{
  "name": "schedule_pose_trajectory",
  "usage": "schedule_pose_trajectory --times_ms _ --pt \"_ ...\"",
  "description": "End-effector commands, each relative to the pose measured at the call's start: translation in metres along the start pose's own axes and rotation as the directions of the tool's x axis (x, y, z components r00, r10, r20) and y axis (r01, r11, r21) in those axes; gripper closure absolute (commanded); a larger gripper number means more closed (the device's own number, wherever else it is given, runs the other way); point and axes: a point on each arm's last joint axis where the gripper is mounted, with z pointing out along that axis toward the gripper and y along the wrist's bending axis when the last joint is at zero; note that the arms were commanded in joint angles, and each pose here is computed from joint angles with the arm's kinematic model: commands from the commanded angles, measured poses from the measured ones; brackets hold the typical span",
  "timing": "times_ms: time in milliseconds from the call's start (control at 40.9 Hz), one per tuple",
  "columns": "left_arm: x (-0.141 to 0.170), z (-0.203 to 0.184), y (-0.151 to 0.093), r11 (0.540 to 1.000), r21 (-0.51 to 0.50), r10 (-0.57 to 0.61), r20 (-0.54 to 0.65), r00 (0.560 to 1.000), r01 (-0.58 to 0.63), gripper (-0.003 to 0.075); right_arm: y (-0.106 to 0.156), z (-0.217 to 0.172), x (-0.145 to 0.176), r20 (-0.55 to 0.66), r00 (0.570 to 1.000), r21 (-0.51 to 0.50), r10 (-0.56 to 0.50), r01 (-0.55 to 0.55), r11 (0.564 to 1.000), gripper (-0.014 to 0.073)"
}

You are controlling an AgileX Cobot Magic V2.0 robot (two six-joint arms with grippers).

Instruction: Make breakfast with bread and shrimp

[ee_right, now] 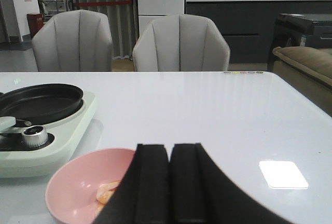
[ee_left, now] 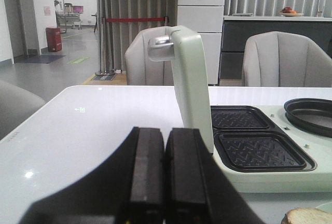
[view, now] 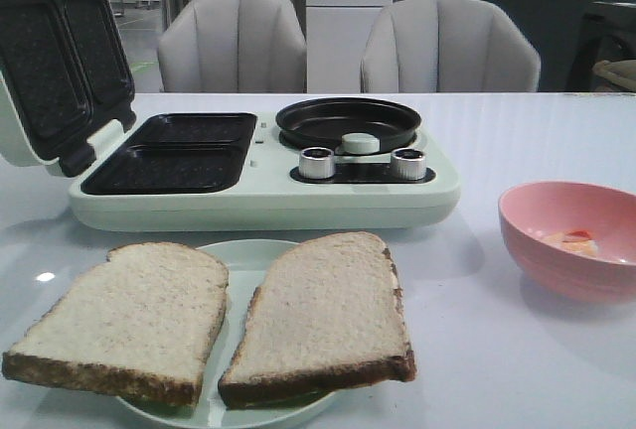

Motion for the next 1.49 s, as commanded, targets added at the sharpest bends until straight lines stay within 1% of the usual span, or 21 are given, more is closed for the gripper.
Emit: schedule_pose_trajectory --times_ms 0,685,758,832,856,954,1003,1101,1223,1346,1419,1443,1468 --pt "0.001 -0.001 0.000 1.000 0.003 -0.006 0.078 0.997 0.006 0.0619 0.001 -0.003 -0.014 0.117 0.993 -0.003 0.002 -0.002 1.000 0.0580" --pt "0.000 -0.001 0.000 1.000 0.003 -0.013 0.086 0.996 0.013 0.0619 0.001 -0.003 -0.015 0.126 0.992 -0.004 0.002 -0.002 1.000 0.0580" --pt "-0.003 -0.001 0.001 0.998 0.006 -0.069 0.124 0.990 0.069 0.0619 0.001 -0.003 -0.019 0.159 0.987 -0.007 0.002 -0.001 1.000 0.0580" --pt "-0.009 -0.002 0.001 0.997 0.009 -0.076 0.189 0.979 0.076 0.0619 0.002 -0.005 -0.028 0.189 0.982 -0.010 0.003 -0.001 1.000 0.0580" --pt "-0.013 -0.003 0.001 0.997 0.011 -0.076 0.222 0.972 0.075 0.0619 0.002 -0.006 -0.034 0.202 0.979 -0.010 0.003 -0.001 1.000 0.0580" --pt "-0.033 -0.008 0.001 0.997 0.022 -0.075 0.382 0.921 0.073 0.0619 0.004 -0.013 -0.062 0.245 0.969 -0.012 0.003 0.000 1.000 0.0580" --pt "-0.045 -0.010 0.000 0.998 0.025 -0.070 0.399 0.914 0.065 0.0619 0.004 -0.017 -0.078 0.261 0.965 -0.012 0.003 0.000 1.000 0.0580" --pt "-0.074 -0.015 -0.003 0.999 0.024 -0.037 0.381 0.924 0.029 0.0619 0.006 -0.027 -0.111 0.279 0.960 -0.012 0.004 0.000 1.000 0.0580" --pt "-0.111 -0.020 -0.005 1.000 0.010 0.011 0.327 0.945 -0.015 0.0619 0.008 -0.029 -0.147 0.248 0.969 -0.008 0.004 -0.002 1.000 0.0580" --pt "-0.138 -0.016 -0.006 1.000 0.003 0.019 0.256 0.966 -0.021 0.0619 0.009 -0.018 -0.167 0.136 0.991 0.001 0.003 -0.003 1.000 0.0580" --pt "-0.144 -0.010 -0.006 1.000 -0.002 0.020 0.176 0.984 -0.020 0.0619 0.009 -0.010 -0.172 0.041 0.999 0.008 0.004 -0.004 1.000 0.0580" --pt "-0.145 -0.007 -0.003 0.997 -0.078 0.036 0.141 0.989 -0.025 0.0619 0.009 -0.005 -0.171 -0.001 1.000 0.011 0.004 -0.004 1.000 0.0580" --pt "-0.144 -0.005 -0.003 0.996 -0.080 0.034 0.109 0.993 -0.025 0.0619 0.009 0.000 -0.169 -0.039 0.999 0.014 0.004 -0.004 1.000 0.0580"
